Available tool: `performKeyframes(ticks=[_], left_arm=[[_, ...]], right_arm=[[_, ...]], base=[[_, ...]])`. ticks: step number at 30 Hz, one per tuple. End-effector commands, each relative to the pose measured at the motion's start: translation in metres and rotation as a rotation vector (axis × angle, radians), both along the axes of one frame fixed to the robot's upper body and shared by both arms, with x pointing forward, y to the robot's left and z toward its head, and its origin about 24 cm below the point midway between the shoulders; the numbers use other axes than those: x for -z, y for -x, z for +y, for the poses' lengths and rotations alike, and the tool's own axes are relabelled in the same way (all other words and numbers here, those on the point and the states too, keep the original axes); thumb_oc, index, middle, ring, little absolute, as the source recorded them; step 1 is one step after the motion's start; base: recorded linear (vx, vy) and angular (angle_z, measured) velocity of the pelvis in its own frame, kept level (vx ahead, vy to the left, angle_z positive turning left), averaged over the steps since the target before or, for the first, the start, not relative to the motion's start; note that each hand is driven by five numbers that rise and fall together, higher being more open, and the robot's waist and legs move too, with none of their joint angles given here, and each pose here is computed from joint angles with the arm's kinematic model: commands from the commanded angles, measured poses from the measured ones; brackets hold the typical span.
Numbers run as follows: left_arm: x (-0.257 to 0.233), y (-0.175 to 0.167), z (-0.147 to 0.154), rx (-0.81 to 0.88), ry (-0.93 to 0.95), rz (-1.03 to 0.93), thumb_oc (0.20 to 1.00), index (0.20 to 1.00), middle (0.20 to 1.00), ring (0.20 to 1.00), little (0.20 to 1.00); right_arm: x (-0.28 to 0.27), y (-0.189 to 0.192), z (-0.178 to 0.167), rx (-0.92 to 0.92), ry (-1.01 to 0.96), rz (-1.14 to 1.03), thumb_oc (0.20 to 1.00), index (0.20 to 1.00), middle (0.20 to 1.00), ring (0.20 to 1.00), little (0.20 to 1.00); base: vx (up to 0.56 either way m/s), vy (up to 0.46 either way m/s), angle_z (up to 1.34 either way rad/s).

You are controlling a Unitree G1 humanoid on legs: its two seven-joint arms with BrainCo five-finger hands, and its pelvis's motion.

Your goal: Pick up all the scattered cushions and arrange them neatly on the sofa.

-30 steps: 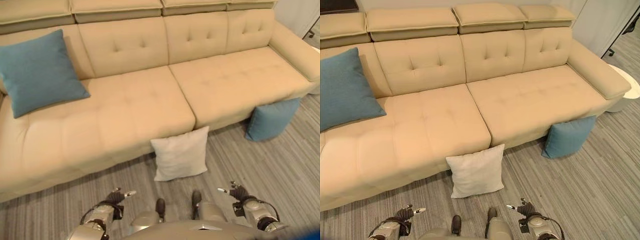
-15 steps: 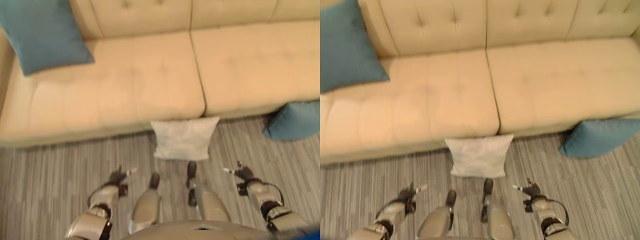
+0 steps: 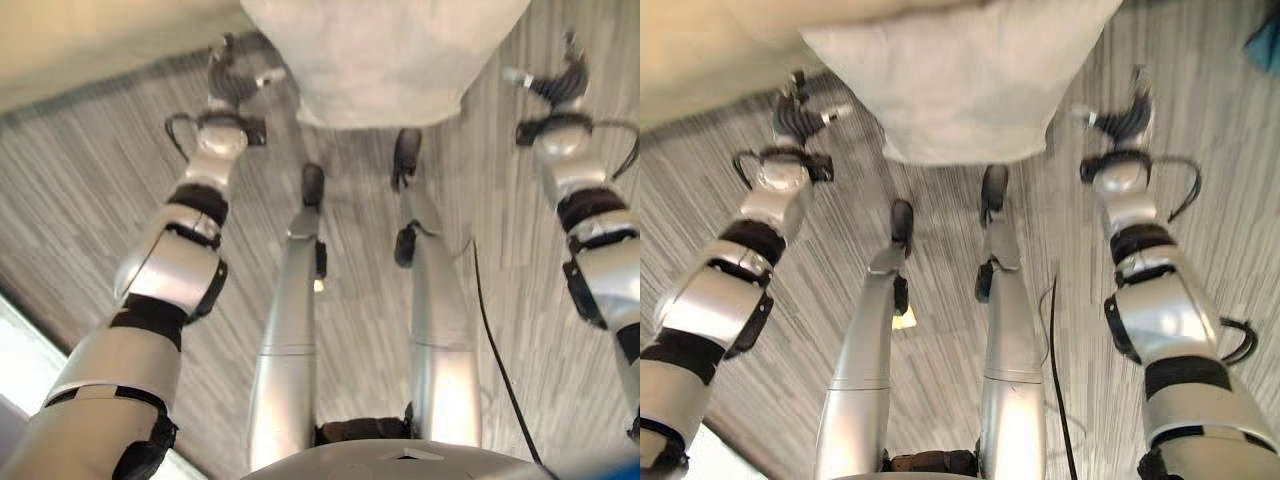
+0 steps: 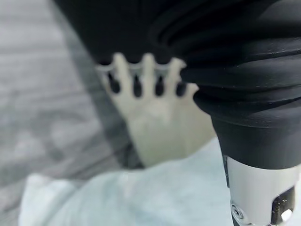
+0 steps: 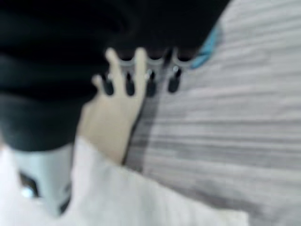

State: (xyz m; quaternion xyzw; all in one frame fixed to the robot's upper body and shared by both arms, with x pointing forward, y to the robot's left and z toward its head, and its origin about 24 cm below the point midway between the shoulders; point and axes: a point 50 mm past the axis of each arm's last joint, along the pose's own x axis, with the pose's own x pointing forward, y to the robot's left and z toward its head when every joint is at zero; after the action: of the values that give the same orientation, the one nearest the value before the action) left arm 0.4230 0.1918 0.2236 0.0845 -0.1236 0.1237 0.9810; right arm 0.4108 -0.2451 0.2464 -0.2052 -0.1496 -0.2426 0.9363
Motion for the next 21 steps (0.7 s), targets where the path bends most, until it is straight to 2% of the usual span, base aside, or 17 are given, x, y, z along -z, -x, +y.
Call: performKeyframes(ticks=[1,5,9,14,21], left_arm=[[0.065,0.016,0.025,-0.081,0.083,0.106,1.0,1.0,1.0,1.0,1.0],[0.04,0.011,0.015,-0.036,0.076,0.033,1.0,1.0,1.0,1.0,1.0],[0.006,0.005,0.0,0.001,0.064,-0.051,1.0,1.0,1.0,1.0,1.0],[-0.008,0.003,-0.005,0.01,0.065,-0.083,1.0,1.0,1.0,1.0,1.0],[-0.045,0.004,-0.035,0.093,0.043,-0.203,1.0,1.0,1.0,1.0,1.0]], right_arm=[[0.081,0.015,-0.017,0.065,0.044,0.17,1.0,1.0,1.0,1.0,1.0],[0.057,0.012,-0.019,0.051,0.071,0.114,1.0,1.0,1.0,1.0,1.0],[0.002,0.01,-0.013,-0.013,0.078,-0.051,1.0,1.0,1.0,1.0,1.0],[-0.016,0.008,-0.009,-0.029,0.094,-0.083,1.0,1.0,1.0,1.0,1.0],[-0.064,0.006,0.016,-0.114,0.156,-0.17,1.0,1.0,1.0,1.0,1.0]], base=[[0.02,-0.017,-0.06],[0.03,-0.046,0.0],[0.03,-0.059,-0.01],[0.01,-0.027,-0.03],[0.01,-0.053,0.04]])
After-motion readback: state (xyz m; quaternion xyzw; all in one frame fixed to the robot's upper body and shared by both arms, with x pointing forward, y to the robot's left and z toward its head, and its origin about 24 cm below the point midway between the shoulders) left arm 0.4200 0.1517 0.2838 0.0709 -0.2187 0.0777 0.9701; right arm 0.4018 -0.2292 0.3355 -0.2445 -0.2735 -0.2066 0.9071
